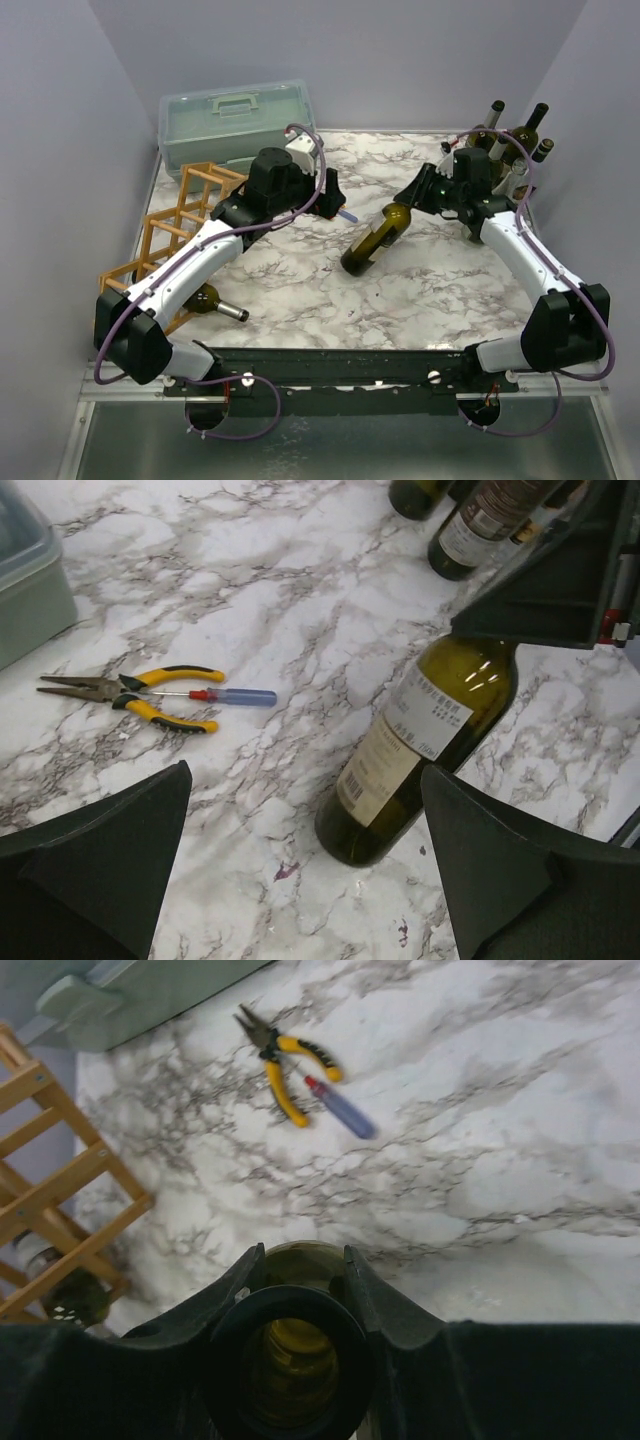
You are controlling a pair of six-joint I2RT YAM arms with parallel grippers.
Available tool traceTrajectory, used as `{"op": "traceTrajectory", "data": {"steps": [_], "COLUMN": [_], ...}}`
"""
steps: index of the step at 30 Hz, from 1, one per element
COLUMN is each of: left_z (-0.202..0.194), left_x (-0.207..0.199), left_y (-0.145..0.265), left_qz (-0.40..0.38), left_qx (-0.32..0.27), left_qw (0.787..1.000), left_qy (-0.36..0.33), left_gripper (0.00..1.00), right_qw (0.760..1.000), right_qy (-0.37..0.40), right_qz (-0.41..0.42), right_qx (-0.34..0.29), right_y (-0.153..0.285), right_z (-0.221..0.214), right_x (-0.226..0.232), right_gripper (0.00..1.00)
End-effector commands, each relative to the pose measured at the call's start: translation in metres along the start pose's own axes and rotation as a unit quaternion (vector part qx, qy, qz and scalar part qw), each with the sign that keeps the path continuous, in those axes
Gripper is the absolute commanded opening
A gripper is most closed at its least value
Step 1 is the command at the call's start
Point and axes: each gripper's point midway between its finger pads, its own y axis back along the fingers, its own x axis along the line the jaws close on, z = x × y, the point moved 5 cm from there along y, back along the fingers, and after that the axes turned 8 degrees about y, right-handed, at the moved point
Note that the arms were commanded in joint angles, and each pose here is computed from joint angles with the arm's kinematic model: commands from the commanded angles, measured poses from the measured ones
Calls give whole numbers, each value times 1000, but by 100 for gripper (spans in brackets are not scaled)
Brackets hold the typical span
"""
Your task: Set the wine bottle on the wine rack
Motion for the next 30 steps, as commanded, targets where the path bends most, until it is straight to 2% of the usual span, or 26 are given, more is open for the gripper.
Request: {"op": "traceTrajectory", "data": {"steps": [1,10,18,30], "left_z": [-8,-37,-56,-59], "left_x": [-22,-35,-53,-50], "left_y": [-6,-20,-22,-19], "left_qz": [-23,40,31,57], "left_qx": [18,59,74,73], "left_qw": [998,988,980,969], "left_qy": [-53,-138,-181,-228], "left_gripper": [99,99,99,99], "right_qw": [984,957,953,943], "right_qy": [-69,-124,-126,-127], "right_qz": [161,256,267,302], "right_qx": [-26,-60,-64,-56], "right_y": [16,29,41,55], "right_z": [16,20,24,20], "right_x": [51,73,79,88], "right_gripper": [0,1,1,1]}}
